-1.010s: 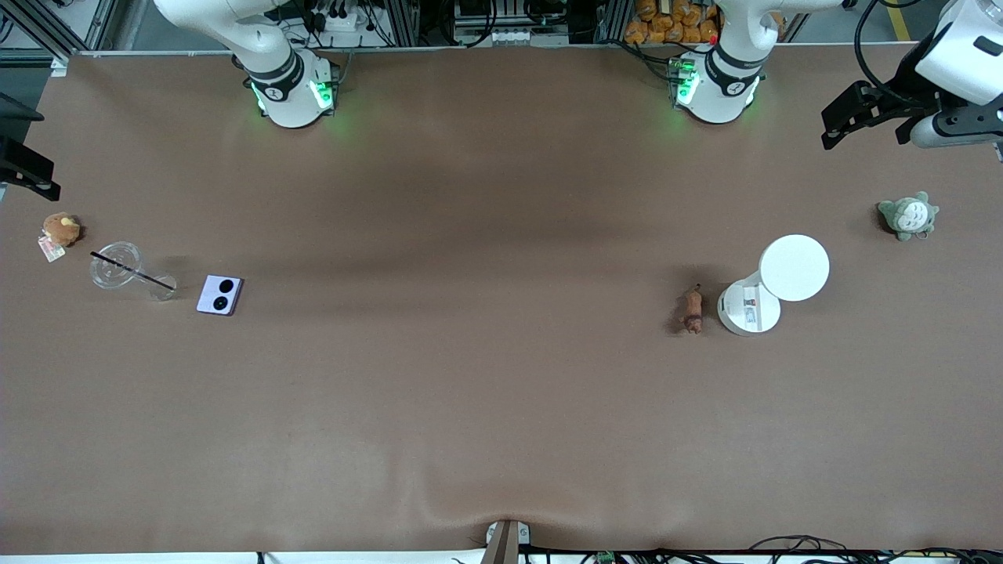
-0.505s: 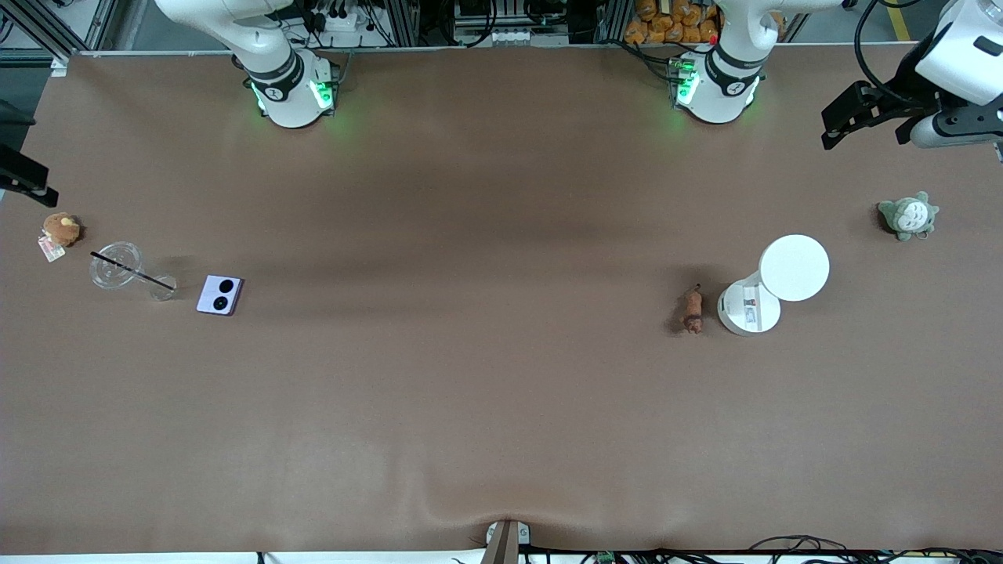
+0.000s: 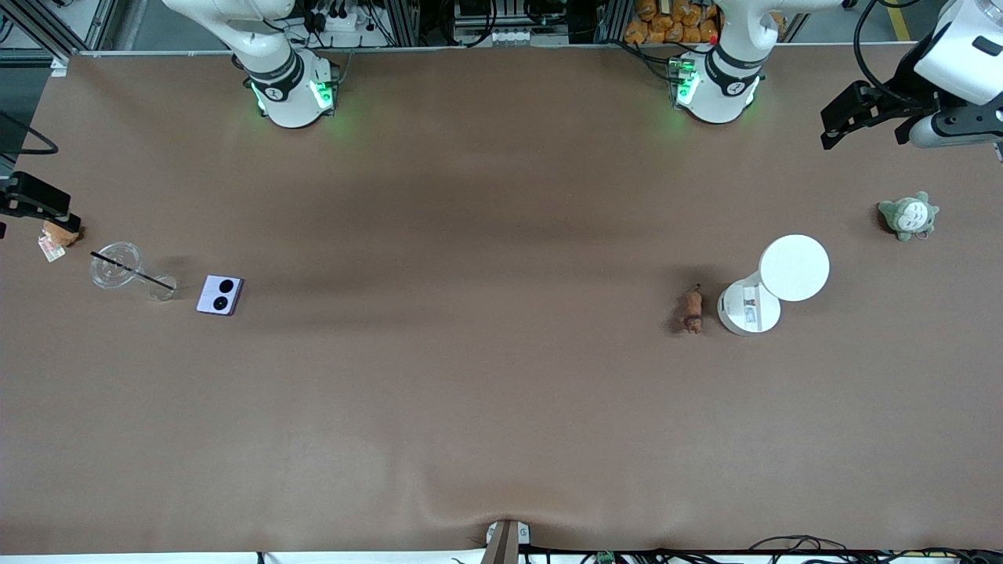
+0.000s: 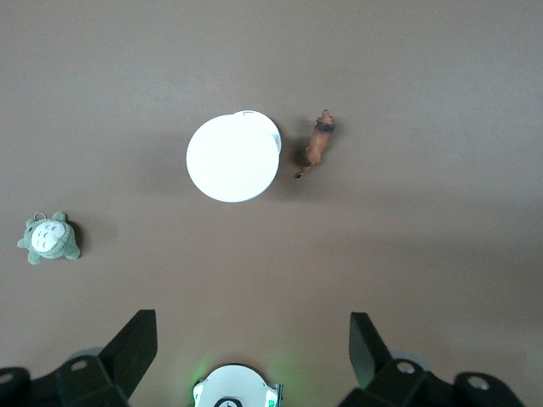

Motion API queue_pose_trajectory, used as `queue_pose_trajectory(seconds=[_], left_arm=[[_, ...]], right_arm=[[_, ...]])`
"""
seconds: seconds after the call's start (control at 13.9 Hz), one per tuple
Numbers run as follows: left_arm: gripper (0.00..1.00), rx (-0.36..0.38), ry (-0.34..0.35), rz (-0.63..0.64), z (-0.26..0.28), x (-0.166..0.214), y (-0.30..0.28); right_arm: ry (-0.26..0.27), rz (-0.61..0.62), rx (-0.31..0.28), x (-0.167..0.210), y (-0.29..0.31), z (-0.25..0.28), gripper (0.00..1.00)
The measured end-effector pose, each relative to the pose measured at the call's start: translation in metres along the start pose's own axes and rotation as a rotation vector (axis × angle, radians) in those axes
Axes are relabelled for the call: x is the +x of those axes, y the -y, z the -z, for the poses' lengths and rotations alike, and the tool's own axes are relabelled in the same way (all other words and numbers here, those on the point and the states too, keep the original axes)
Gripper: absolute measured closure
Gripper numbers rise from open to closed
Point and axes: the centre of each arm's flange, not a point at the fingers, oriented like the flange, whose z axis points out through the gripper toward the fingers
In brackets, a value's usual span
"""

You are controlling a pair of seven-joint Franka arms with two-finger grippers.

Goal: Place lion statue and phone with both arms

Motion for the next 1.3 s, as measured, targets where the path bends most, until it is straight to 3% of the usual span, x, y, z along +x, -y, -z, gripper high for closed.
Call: queue_pose_trajectory(seconds=[0.43, 1.3], left_arm=[[0.0, -0.001, -0.005, 0.002, 0.002, 0.0, 0.001], [0.0, -0.005, -0.01, -0.009, 0.005, 0.003, 0.016]], right_arm=[[-0.023, 0.034, -0.006, -0.012, 0.02, 0.016, 0.0], [-0.004, 0.035, -0.002, -0.013, 0.021, 0.01, 0.0]])
